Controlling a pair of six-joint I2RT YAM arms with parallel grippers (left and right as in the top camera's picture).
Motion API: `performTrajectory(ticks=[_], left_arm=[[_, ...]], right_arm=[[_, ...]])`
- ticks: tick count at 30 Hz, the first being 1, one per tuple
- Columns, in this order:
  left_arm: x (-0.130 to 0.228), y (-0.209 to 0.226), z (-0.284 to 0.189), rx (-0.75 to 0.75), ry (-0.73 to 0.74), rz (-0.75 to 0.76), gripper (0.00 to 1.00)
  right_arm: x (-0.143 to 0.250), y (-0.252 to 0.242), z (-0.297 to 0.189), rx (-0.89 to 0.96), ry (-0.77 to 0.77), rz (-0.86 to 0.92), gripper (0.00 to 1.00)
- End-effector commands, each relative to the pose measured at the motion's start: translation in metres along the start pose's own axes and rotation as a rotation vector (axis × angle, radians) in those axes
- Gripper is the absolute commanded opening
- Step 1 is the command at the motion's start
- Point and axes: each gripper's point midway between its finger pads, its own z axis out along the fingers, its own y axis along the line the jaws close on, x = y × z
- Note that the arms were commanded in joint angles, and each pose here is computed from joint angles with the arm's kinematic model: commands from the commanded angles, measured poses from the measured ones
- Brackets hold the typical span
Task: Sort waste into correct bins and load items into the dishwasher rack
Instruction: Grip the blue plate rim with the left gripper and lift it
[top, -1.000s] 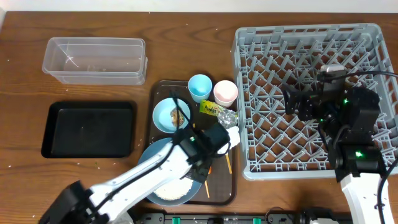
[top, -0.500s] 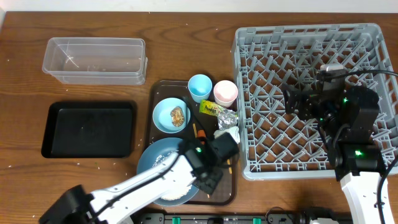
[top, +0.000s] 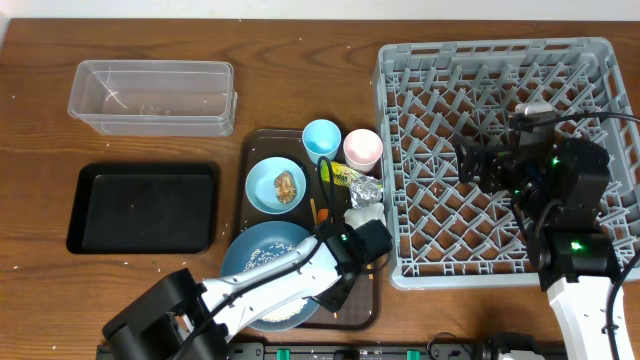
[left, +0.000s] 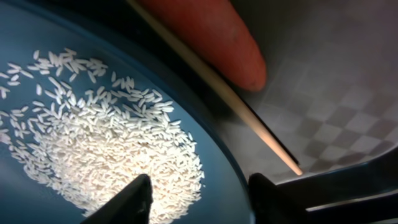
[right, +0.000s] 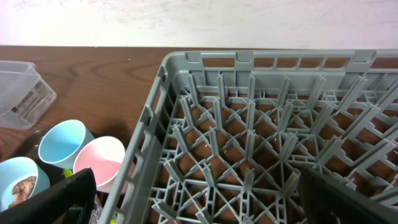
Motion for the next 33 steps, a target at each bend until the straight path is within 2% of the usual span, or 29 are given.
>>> performTrajectory(ticks=[1,7,13,17,21,24,25,33], left_arm=[[0.005,0.008,0.008,-0.041,0.014,-0.011,0.49],[0.006,0.010,0.023,-0.032,0.000,-0.030,0.44],[0.004,0.011,0.024,-0.023,-0.002,-0.043,0.43],[0.003,0.012,0.026,-0.021,-0.004,-0.049,0.31],[0.003,0.013,0.026,-0.022,-0.003,-0.053,0.24],[0.004,0.014,0.025,-0.023,0.000,-0.053,0.08],[0.004,0.014,0.025,-0.023,0.000,-0.054,0.06],[0.000,0.012,0.005,-0.015,-0.018,-0.053,0.06]], right_arm=[[-0.009,0.004,-0.002,-0.007,-0.020,0.003,0.98],[-0.009,0.004,-0.002,-0.007,-0.020,0.004,0.98],[-0.008,0.003,-0.002,-0.007,-0.013,0.005,0.98],[-0.007,0.003,-0.002,-0.002,-0.013,0.005,0.98],[-0.008,-0.001,-0.002,0.020,-0.014,0.005,0.99],[-0.009,-0.002,-0.002,0.022,-0.017,0.005,0.99],[-0.009,-0.002,-0.002,0.023,-0.018,0.004,0.99],[-0.010,-0.002,-0.002,0.023,-0.022,0.003,0.99]])
